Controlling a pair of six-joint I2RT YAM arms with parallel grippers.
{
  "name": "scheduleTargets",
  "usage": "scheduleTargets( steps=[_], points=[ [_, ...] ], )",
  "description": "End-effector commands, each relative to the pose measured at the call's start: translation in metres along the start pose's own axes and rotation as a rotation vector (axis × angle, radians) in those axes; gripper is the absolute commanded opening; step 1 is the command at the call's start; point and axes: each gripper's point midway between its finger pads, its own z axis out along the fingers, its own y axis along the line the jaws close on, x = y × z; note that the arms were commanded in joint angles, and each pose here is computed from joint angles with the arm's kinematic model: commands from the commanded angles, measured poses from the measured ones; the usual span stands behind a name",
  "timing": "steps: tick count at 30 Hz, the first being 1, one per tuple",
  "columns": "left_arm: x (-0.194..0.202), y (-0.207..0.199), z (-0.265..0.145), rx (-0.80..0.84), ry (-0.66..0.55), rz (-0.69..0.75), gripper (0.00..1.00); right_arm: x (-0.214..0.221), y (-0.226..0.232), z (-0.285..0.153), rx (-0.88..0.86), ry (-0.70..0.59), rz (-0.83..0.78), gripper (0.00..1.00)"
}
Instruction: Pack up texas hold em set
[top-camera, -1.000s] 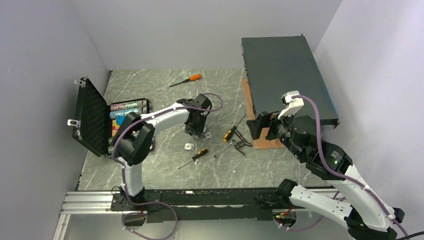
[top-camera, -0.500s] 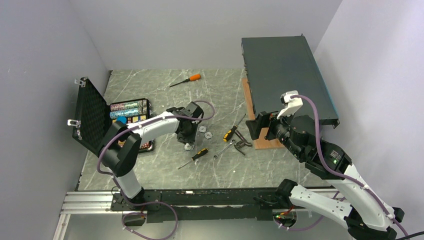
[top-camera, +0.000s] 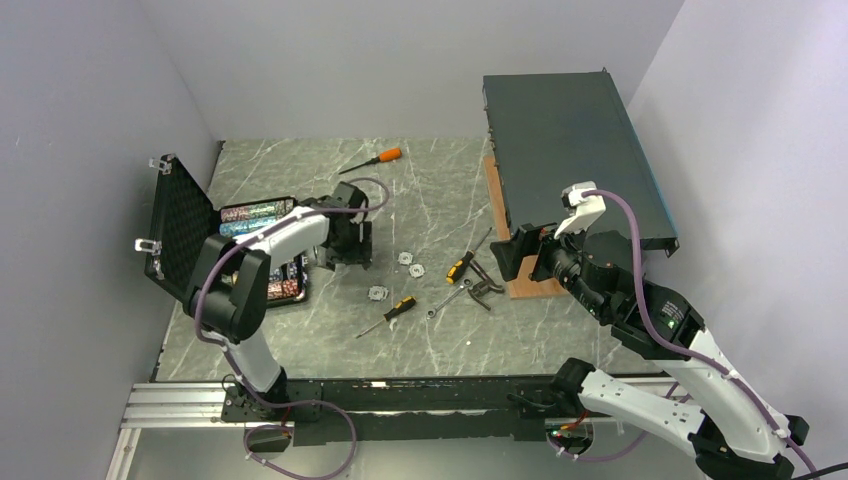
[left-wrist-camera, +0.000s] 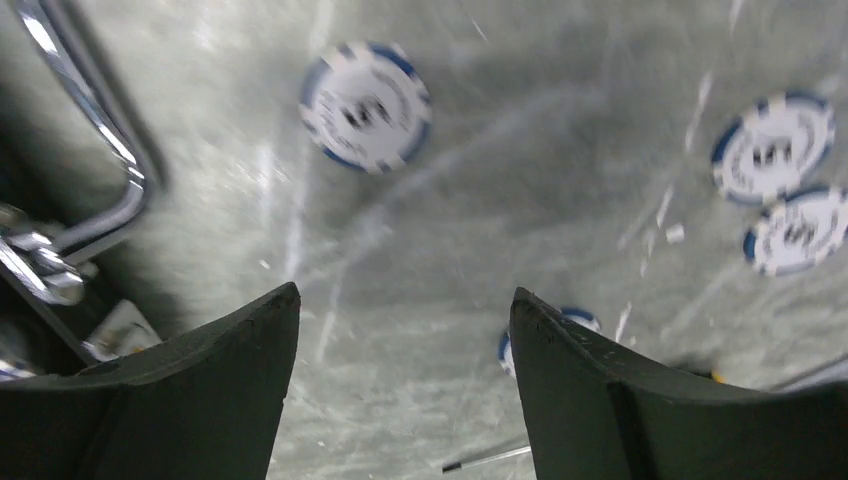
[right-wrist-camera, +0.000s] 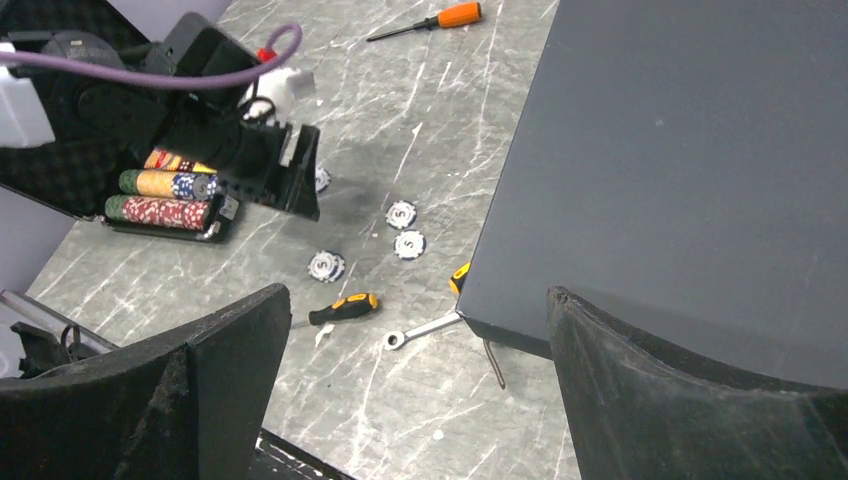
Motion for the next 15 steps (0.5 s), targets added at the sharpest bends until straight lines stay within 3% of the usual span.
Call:
scheduleTargets(
  steps=[1, 8, 15],
  points=[
    [-0.046, 0.006, 0.000, 0.027, -0.067, -0.059, 0.80, -0.007, 0.004, -0.001, -0.019, -0.025, 0.020, 1.00],
    [-0.068, 0.016, 0.018, -0.003, -0.047, -0.084, 0.73, -0.008, 0.002, -0.001, -0.008, -0.028, 0.012, 1.00],
    [-0.064, 0.018, 0.032, -0.020, -0.018, -0.084, 0.65, -0.009, 0.002, 0.002, -0.001, -0.026, 0.000, 1.00]
  ],
)
